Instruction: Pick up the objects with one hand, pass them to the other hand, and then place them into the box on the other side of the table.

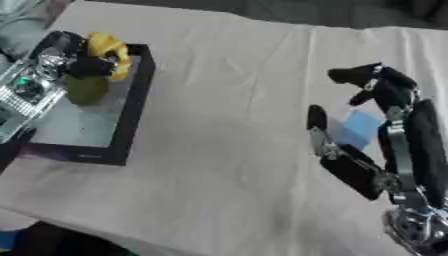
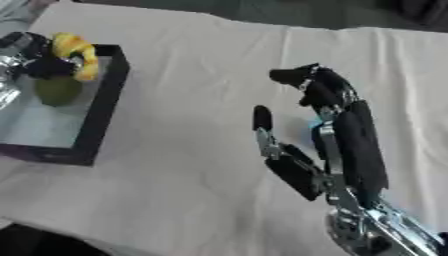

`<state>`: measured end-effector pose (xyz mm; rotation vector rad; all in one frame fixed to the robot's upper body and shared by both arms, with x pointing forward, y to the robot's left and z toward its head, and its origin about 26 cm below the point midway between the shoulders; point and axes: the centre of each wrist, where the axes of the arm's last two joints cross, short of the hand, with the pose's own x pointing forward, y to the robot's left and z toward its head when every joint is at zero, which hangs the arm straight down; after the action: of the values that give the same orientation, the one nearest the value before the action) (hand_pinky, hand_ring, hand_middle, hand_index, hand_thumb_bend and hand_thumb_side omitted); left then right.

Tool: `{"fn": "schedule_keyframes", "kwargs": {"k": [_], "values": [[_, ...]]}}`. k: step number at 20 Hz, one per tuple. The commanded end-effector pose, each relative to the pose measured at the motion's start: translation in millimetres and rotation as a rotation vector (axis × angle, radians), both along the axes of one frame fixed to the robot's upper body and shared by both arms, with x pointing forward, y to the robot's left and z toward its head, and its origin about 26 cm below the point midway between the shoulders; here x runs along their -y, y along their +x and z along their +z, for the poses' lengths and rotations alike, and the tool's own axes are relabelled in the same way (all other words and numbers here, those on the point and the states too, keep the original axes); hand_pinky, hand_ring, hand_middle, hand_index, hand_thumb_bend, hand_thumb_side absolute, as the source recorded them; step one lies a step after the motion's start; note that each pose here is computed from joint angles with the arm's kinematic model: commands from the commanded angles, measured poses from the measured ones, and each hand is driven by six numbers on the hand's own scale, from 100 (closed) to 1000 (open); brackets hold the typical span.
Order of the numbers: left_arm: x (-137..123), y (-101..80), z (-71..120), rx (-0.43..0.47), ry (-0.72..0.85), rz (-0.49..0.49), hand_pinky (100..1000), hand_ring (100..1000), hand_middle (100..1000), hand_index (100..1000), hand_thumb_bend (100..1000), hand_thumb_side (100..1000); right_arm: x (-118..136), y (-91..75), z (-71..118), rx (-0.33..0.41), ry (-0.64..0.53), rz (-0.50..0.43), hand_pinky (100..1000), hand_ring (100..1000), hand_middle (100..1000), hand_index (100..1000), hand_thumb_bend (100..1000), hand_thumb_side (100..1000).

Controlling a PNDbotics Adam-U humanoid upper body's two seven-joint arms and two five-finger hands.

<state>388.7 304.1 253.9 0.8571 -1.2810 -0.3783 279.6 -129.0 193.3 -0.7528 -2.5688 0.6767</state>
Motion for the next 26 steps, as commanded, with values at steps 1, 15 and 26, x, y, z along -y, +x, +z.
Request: {"fn": "schedule_keyframes", "kwargs": {"k": [1,15,26], "values": [[-16.5,-2.0,10.5,0.01,0.029,0.113,834,820,731,815,100,265,1.4,-2.7,6.4,0.028,0.002,0.004,477,717,609,734,206,100],[-17.1,-5.6,9.8,0.032,0.171,0.13,888,850,748,844,301,462,3.8,-2.2,5.9,0.025,-0.001,0.002,482,718,612,735,215,100],[0.4,-21.1,28.7,0.134,0.158,0.075,813,792,707,789,100,517,7.7,-0.8,6.2,-0.011,0.019,-0.025,462,722,622,741,124,100]]}}
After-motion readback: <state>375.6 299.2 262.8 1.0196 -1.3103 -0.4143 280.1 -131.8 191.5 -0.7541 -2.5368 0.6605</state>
